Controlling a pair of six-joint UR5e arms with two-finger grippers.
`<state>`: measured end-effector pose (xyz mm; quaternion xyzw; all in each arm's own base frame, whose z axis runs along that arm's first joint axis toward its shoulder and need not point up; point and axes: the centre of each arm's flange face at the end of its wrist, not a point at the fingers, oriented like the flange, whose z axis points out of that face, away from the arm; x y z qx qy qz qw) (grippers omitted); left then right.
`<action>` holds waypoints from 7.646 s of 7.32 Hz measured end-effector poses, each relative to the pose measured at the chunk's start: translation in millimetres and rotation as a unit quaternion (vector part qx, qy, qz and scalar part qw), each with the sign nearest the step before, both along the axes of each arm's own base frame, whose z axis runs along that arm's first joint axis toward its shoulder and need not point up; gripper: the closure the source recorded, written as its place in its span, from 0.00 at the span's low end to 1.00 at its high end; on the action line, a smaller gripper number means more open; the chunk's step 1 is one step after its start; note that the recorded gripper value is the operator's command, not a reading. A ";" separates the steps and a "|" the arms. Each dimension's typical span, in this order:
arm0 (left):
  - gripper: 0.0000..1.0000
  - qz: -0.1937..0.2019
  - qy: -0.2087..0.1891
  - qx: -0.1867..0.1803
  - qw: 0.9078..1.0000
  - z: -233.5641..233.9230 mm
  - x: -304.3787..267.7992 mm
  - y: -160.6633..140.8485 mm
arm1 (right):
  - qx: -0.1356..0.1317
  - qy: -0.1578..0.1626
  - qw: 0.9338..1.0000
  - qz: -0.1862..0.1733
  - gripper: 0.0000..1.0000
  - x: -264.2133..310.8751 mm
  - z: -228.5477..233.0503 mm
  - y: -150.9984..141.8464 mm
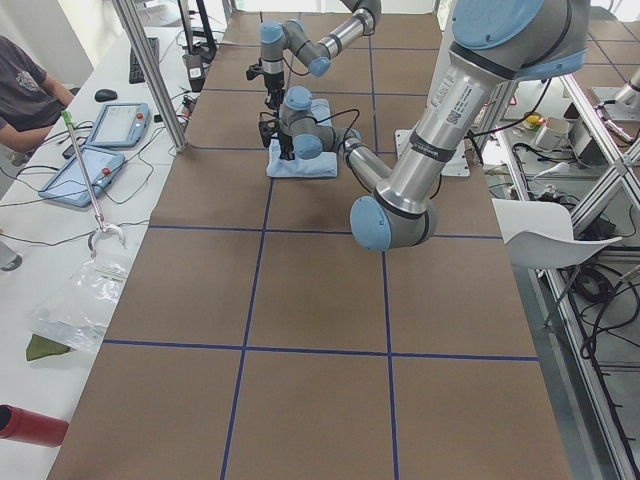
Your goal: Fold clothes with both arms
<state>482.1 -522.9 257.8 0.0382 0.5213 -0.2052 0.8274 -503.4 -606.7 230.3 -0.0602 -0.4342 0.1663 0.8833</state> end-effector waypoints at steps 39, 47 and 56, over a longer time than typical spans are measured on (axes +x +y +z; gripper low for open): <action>0.00 0.155 -0.265 0.191 0.932 371.6 -572.7 12.4 | 0.118 0.104 0.973 -0.167 0.00 464.8 310.1 57.3; 0.00 0.175 -0.252 0.123 0.944 380.1 -569.8 33.0 | 0.037 0.108 0.985 -0.133 0.00 502.2 377.7 115.8; 0.00 0.194 -0.201 0.075 0.957 354.7 -559.1 40.5 | 0.039 0.075 0.990 -0.115 0.00 582.3 432.8 180.4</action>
